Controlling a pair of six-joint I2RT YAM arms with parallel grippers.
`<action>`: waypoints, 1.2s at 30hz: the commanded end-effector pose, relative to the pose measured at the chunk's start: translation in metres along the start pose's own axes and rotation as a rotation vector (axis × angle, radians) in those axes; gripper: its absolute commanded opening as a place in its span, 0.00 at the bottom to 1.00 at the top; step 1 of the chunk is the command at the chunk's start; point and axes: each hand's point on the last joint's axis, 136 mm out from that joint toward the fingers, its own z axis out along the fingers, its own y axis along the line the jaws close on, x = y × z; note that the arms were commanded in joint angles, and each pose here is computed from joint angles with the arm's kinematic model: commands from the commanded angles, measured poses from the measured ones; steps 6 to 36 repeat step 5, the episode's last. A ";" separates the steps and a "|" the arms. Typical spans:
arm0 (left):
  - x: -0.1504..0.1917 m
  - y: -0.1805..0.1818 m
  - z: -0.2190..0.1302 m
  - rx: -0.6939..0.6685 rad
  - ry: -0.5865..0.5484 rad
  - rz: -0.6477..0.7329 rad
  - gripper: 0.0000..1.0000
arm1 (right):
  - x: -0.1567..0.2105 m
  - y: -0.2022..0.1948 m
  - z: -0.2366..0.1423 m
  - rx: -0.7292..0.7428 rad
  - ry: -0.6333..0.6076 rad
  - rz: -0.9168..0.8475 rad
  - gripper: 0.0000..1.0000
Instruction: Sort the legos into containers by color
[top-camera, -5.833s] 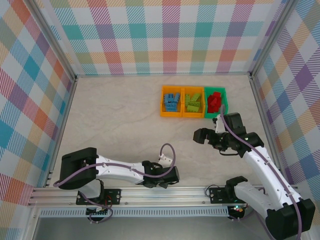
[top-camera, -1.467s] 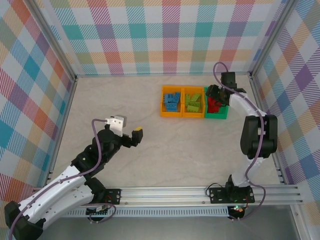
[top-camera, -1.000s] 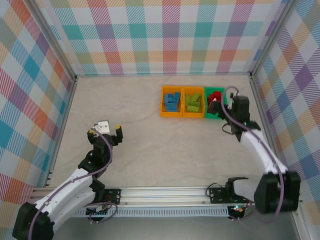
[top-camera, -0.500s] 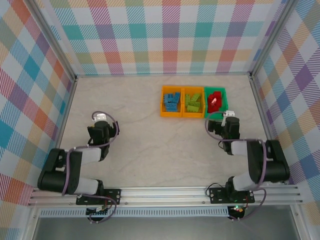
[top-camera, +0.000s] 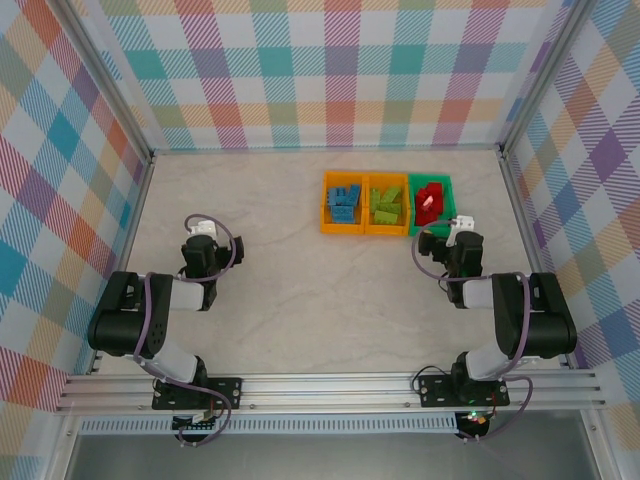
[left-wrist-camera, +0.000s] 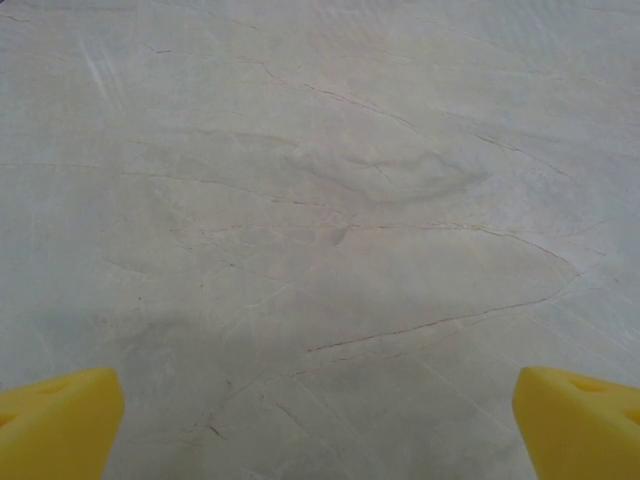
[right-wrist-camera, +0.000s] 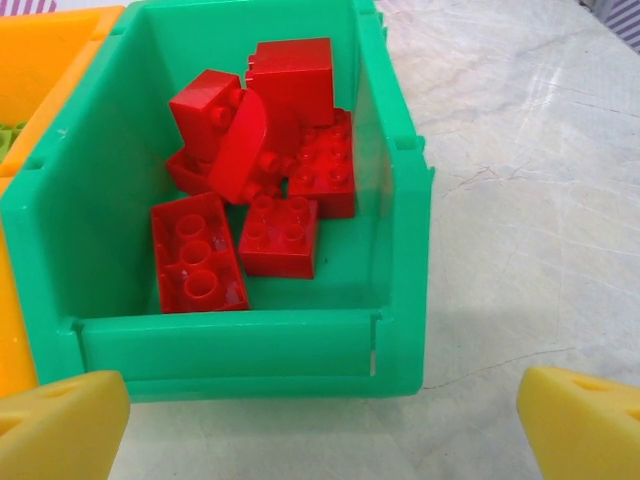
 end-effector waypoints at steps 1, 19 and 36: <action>-0.019 -0.008 0.001 0.032 -0.061 0.010 1.00 | -0.019 0.013 0.002 -0.074 -0.050 -0.031 1.00; -0.019 -0.008 0.001 0.031 -0.061 0.010 1.00 | -0.021 -0.001 -0.001 0.003 -0.070 0.004 1.00; -0.019 -0.008 0.001 0.031 -0.061 0.010 1.00 | -0.021 -0.001 -0.001 0.003 -0.070 0.004 1.00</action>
